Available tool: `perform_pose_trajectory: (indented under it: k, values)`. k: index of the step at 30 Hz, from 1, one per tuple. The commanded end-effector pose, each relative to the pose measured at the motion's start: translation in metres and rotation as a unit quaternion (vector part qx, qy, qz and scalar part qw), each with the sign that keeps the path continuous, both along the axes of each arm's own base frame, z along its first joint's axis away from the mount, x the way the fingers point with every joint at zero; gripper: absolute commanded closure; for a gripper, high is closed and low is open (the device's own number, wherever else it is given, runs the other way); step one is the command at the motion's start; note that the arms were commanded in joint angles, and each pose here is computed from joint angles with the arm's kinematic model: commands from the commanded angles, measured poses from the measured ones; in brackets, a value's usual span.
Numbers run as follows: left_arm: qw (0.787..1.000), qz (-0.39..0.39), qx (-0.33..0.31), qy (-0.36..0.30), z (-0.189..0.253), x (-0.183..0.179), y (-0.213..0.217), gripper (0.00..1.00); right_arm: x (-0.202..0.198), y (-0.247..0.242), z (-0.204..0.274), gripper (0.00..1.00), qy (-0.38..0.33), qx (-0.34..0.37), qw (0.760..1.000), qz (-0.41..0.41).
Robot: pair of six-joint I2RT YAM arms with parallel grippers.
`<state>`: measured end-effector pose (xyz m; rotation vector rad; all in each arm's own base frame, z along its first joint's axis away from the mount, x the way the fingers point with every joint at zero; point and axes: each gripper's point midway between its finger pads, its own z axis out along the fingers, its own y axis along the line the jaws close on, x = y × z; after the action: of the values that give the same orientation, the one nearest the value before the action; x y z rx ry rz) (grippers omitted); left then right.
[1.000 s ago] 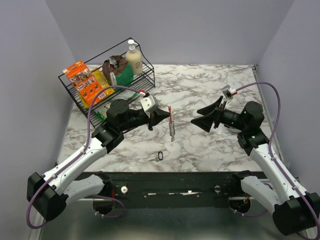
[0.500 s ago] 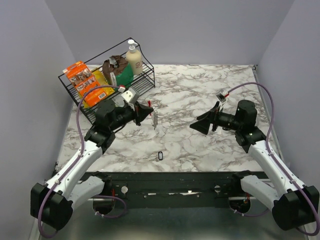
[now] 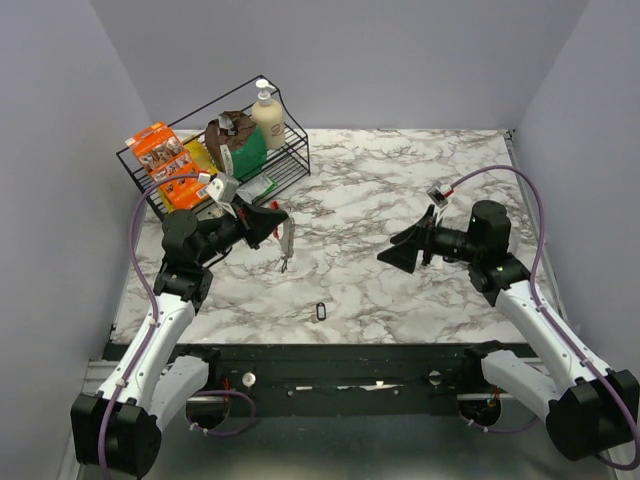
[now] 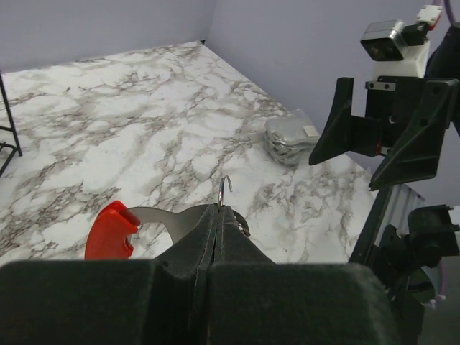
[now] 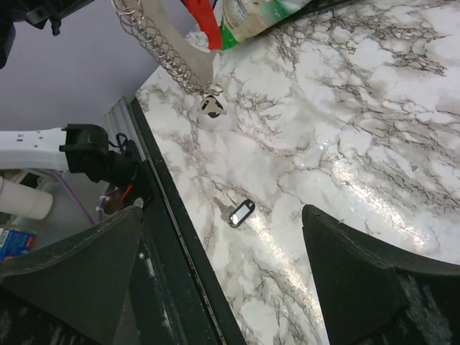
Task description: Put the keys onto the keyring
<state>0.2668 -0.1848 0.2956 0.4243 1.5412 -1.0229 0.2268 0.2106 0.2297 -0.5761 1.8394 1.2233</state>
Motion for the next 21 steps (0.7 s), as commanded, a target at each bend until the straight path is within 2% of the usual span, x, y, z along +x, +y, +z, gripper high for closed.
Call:
perform_pose_trajectory:
  k: [1, 11, 21]
  values:
    - [0.998, -0.057, -0.014, -0.011, 0.016, -0.016, -0.01, 1.0, -0.006, 0.004, -0.012, 0.0, 0.01, -0.015, 1.0, 0.009]
    - [0.999, -0.016, -0.03, 0.007, 0.017, -0.01, -0.002, 1.0, -0.016, 0.024, -0.026, 0.0, 0.022, -0.032, 0.999, 0.023]
    - [0.998, -0.061, -0.015, 0.026, 0.011, -0.016, -0.011, 1.0, -0.035, 0.059, -0.06, 0.0, 0.044, -0.077, 0.994, 0.06]
